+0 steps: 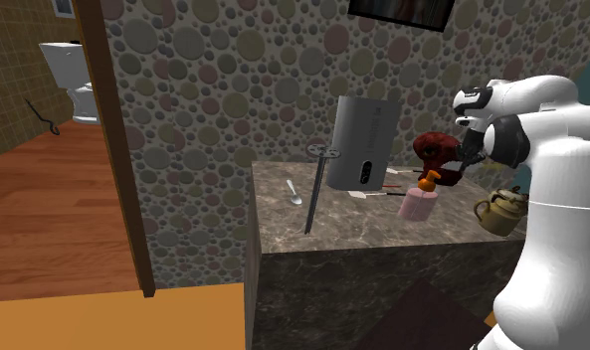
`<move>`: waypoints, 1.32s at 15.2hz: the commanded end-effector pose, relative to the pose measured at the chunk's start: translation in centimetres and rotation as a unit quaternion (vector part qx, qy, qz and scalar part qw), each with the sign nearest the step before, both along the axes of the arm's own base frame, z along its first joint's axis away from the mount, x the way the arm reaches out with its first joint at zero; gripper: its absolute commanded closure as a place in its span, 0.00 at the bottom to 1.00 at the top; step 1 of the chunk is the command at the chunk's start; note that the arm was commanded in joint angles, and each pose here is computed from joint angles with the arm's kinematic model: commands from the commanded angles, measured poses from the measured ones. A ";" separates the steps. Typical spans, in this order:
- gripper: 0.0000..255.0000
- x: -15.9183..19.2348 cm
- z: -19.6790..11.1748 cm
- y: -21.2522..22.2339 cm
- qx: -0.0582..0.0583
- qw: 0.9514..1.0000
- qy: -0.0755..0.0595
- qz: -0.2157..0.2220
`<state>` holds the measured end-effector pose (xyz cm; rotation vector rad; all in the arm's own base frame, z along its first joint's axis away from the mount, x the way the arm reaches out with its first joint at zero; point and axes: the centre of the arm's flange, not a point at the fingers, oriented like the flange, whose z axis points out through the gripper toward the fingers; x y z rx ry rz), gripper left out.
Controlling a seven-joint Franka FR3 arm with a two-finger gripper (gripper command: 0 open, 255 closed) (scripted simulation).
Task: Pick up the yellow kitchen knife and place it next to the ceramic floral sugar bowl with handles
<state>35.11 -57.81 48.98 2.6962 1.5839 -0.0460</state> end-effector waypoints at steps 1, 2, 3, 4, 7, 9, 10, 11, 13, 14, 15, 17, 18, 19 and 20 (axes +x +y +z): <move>1.00 0.0 -1.0 0.0 0.000 1.000 0.000 0.000; 1.00 0.0 -1.6 0.0 0.000 1.000 0.000 0.000; 1.00 0.0 -2.1 0.0 0.000 1.000 0.000 0.000; 1.00 0.0 -2.6 0.0 0.000 1.000 0.000 0.000; 1.00 0.0 -4.2 0.0 0.000 1.000 0.000 0.000; 1.00 0.0 -5.3 0.0 0.000 1.000 0.000 0.000; 1.00 0.0 -5.8 0.0 0.000 1.000 0.000 0.000; 1.00 0.0 -6.3 0.0 0.000 1.000 0.000 0.000; 1.00 0.0 -7.4 0.0 0.000 1.000 0.000 0.000; 1.00 0.0 -7.9 0.0 0.000 1.000 0.000 0.000; 1.00 0.0 -8.4 0.0 0.000 1.000 0.000 0.000; 1.00 0.0 -9.5 0.0 0.000 1.000 0.000 0.000; 1.00 0.0 -10.0 0.0 0.000 1.000 0.000 0.000; 1.00 0.0 -10.5 0.0 0.000 1.000 0.000 0.000; 1.00 0.0 -11.1 0.0 0.000 1.000 0.000 0.000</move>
